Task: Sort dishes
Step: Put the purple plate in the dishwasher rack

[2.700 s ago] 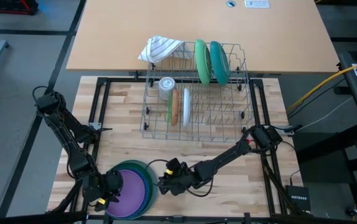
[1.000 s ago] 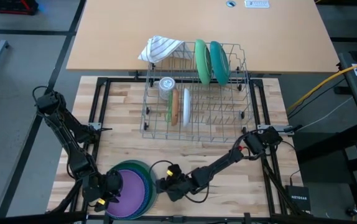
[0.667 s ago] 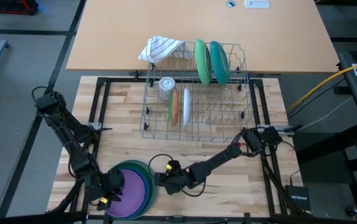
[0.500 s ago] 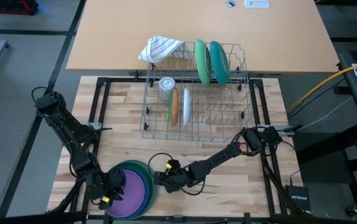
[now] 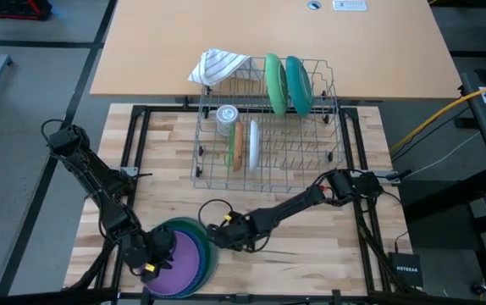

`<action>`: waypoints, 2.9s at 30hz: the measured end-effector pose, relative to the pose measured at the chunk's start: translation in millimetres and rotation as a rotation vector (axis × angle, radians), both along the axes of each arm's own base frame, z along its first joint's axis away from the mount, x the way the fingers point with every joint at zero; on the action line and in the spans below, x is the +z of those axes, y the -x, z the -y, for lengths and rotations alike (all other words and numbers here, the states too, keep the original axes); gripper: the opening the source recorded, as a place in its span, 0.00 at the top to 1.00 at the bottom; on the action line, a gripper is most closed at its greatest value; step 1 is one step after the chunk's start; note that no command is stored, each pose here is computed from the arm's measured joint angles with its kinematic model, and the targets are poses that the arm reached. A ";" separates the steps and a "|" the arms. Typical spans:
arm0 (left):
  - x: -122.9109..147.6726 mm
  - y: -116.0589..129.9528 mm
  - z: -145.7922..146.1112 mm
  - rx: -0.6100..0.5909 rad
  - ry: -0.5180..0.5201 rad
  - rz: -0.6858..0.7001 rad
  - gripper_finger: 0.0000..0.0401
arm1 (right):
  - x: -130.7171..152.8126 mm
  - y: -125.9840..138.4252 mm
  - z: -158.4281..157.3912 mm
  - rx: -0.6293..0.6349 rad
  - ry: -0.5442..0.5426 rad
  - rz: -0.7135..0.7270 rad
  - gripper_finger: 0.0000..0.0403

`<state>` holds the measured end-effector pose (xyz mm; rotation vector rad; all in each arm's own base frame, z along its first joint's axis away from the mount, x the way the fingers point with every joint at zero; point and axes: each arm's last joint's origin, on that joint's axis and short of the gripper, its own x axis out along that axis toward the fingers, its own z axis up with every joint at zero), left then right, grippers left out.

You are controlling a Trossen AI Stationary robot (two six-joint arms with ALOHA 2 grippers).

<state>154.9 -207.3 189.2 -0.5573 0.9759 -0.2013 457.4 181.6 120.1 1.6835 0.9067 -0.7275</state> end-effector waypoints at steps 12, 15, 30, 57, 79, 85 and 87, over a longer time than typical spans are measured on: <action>4.9 1.3 -1.4 -0.012 0.016 0.010 0.71 | 28.4 7.5 15.6 -0.022 0.099 -0.295 0.56; 5.4 1.3 -1.4 -0.046 -0.007 0.031 0.71 | 29.0 11.9 17.4 -0.030 0.121 -0.346 0.56; 12.6 10.5 13.9 -0.538 -0.166 0.299 0.71 | 28.9 14.0 19.7 -0.066 0.173 -0.356 0.56; 1.4 16.7 3.6 -0.826 -0.619 0.419 0.71 | 30.0 13.0 19.6 -0.067 0.178 -0.339 0.56; -11.4 6.2 2.3 -0.844 -0.681 0.384 0.89 | 30.2 12.9 19.7 -0.063 0.183 -0.336 0.56; -10.7 5.6 3.0 -0.834 -0.675 0.392 0.98 | 30.8 12.5 19.0 -0.040 0.210 -0.320 0.56; -9.5 4.9 4.4 -0.828 -0.662 0.408 0.98 | 30.8 13.5 16.7 -0.023 0.217 -0.318 0.56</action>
